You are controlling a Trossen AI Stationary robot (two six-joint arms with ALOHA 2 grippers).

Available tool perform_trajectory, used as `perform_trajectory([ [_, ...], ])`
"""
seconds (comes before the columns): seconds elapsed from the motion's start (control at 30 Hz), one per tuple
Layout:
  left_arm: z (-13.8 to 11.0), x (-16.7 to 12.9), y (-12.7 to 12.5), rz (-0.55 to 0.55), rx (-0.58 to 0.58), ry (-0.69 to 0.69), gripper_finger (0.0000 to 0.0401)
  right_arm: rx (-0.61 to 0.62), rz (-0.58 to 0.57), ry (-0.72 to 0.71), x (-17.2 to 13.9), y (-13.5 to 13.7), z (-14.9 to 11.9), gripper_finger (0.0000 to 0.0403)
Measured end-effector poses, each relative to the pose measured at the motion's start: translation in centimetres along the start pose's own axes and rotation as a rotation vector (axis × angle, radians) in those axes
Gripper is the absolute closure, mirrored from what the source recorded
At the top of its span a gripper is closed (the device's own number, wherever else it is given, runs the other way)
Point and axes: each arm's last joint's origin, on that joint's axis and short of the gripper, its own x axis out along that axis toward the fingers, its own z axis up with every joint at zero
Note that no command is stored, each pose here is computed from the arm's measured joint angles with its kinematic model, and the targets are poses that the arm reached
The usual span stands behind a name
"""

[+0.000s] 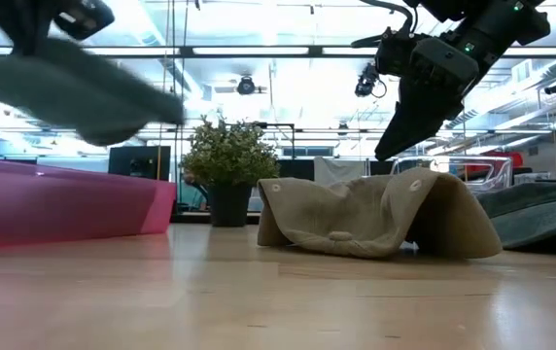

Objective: Pick & Place hat
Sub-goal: Put the left black cap into the red bin

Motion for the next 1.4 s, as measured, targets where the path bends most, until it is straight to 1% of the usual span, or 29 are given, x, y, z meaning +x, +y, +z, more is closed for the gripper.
perform_trajectory([
  [0.13,-1.7,0.4,0.7,0.039,0.014,0.150,0.0397,0.002,0.002,-0.006,0.0,0.0,0.1,0.0267],
  [0.23,-2.5,0.8,0.8,0.054,0.031,0.218,0.0397,0.000,0.003,-0.007,0.0,0.0,0.1,0.0267],
  [0.43,-3.5,0.5,1.1,0.059,0.170,0.323,0.0397,-0.002,0.003,-0.007,0.0,0.0,0.1,0.0267],
  [0.53,-3.4,0.0,1.3,0.056,0.194,0.327,0.0397,-0.002,0.002,-0.006,0.0,0.0,0.1,0.0267],
  [0.67,-3.2,-0.9,1.4,0.057,0.193,0.302,0.0397,-0.004,0.000,0.000,0.0,0.0,0.0,0.0267],
  [0.83,-3.2,-1.1,1.5,0.068,0.189,0.289,0.0397,-0.005,-0.002,0.005,0.0,0.0,0.0,0.0267],
  [0.9,-2.9,-1.1,1.4,0.069,0.192,0.247,0.0397,-0.006,-0.002,0.006,0.0,0.0,-0.1,0.0267],
  [1.03,-2.3,-1.0,1.4,0.086,0.237,0.184,0.0397,-0.006,-0.003,0.007,0.0,0.0,-0.1,0.0267],
  [1.17,-2.5,-1.0,1.6,0.091,0.252,0.210,0.0397,-0.006,-0.004,0.009,0.0,0.0,-0.1,0.0267],
  [1.27,-3.0,-1.1,1.9,0.107,0.197,0.271,0.0398,-0.008,-0.006,0.015,0.0,-0.1,-0.1,0.0267],
  [1.33,-3.2,-0.9,2.0,0.114,0.166,0.283,0.0398,-0.008,-0.006,0.015,0.0,-0.1,-0.1,0.0267],
  [1.4,-3.6,-0.4,2.1,0.117,0.157,0.307,0.0398,-0.008,-0.006,0.015,0.0,-0.1,-0.1,0.0267],
])
